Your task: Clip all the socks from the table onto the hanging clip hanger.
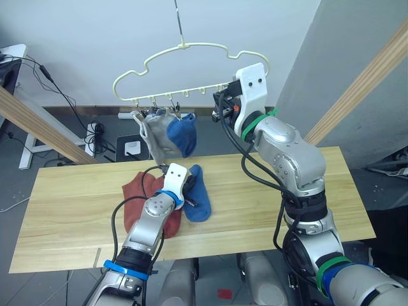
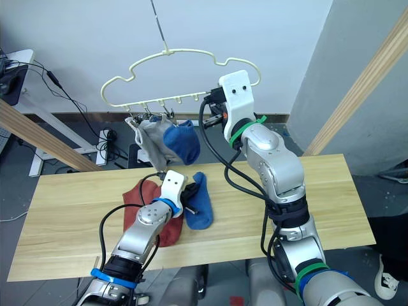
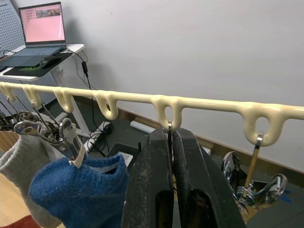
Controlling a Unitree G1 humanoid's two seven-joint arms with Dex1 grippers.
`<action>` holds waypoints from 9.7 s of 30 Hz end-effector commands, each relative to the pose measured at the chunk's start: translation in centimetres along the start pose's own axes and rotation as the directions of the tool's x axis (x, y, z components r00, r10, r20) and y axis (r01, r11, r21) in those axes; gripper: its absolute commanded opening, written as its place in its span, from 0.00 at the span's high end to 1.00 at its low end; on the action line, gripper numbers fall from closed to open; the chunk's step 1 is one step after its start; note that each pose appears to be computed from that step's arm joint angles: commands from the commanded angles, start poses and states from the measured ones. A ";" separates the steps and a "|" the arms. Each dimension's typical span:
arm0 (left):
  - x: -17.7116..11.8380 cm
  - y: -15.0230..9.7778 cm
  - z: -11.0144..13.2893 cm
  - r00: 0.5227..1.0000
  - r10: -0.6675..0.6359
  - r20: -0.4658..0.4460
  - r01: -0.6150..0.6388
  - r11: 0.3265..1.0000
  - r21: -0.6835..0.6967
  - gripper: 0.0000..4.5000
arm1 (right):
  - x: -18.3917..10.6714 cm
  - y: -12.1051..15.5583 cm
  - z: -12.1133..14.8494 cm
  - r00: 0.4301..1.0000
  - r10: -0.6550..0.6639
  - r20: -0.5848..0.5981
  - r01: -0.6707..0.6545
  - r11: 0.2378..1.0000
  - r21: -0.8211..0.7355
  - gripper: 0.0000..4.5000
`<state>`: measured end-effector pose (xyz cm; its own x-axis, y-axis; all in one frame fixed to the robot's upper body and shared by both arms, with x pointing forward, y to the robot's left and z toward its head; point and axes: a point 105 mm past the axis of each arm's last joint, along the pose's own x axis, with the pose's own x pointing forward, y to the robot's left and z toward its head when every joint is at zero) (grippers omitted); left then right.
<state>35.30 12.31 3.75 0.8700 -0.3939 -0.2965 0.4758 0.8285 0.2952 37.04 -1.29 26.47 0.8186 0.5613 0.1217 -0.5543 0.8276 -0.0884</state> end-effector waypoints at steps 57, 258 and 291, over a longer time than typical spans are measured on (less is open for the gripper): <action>-2.0 1.9 16.3 0.726 -0.238 0.645 -0.118 0.881 0.458 0.77 | -1.6 0.1 1.0 0.999 0.029 0.025 -0.030 0.999 0.043 0.48; -0.2 -0.3 20.1 0.701 -0.096 0.707 0.035 0.994 0.101 1.00 | -0.6 -0.9 0.8 1.000 0.005 0.009 -0.005 0.999 -0.032 0.97; -4.4 0.6 17.0 0.720 -0.433 0.542 0.404 0.897 0.180 0.52 | -6.0 -4.1 1.5 0.993 -0.103 0.061 0.107 0.992 -0.072 0.75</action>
<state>34.94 7.82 18.89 0.5413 -0.8331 0.1142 0.7816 0.5486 0.2969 34.68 -7.50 26.26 0.8568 0.5002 0.1251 -0.4856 0.8644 -0.1308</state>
